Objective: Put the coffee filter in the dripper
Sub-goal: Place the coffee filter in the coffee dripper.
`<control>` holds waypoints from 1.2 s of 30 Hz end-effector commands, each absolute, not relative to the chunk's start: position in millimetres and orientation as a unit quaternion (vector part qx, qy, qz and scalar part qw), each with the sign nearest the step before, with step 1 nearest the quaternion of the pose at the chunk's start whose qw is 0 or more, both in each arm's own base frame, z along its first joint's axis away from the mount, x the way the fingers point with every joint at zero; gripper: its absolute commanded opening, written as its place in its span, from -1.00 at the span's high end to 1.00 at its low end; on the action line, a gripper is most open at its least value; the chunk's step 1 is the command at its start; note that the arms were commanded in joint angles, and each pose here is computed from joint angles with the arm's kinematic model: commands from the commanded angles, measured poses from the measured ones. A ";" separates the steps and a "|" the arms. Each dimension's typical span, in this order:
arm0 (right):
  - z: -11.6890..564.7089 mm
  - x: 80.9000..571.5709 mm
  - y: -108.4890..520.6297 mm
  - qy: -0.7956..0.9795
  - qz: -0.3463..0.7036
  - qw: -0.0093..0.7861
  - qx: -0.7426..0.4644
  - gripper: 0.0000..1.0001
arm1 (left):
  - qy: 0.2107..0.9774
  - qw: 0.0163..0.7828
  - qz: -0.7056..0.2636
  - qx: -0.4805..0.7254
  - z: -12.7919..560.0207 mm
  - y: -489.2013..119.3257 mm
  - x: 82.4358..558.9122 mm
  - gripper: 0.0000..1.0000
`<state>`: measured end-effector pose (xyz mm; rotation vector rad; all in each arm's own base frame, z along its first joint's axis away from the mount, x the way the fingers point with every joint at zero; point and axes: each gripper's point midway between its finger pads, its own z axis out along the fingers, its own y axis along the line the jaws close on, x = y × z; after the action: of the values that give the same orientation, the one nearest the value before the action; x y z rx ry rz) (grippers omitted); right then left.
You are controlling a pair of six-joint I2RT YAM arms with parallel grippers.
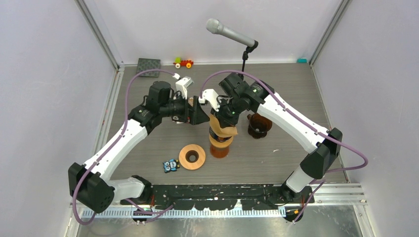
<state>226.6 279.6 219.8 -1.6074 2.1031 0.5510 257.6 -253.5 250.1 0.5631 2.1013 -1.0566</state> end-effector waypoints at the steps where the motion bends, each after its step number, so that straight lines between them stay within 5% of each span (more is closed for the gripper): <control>1: 234.9 230.0 284.1 0.750 0.202 0.256 -0.575 0.99 | 0.787 0.372 -0.445 0.211 264.1 -260.5 263.2 -0.67; 16: 237.7 230.2 282.9 0.748 0.207 0.285 -0.563 0.96 | 0.771 0.384 -0.467 0.199 264.5 -253.3 266.8 -0.63; 28: 240.2 229.8 284.5 0.746 0.214 0.287 -0.562 0.57 | 0.772 0.382 -0.472 0.188 267.5 -256.9 274.6 -0.61; 36: 240.9 231.4 284.1 0.747 0.212 0.288 -0.560 0.53 | 0.767 0.371 -0.486 0.195 267.7 -261.6 271.8 -0.58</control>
<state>228.9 281.1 221.2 -1.5397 2.0551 0.5537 268.7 -255.4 245.8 0.4592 2.0548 -1.2042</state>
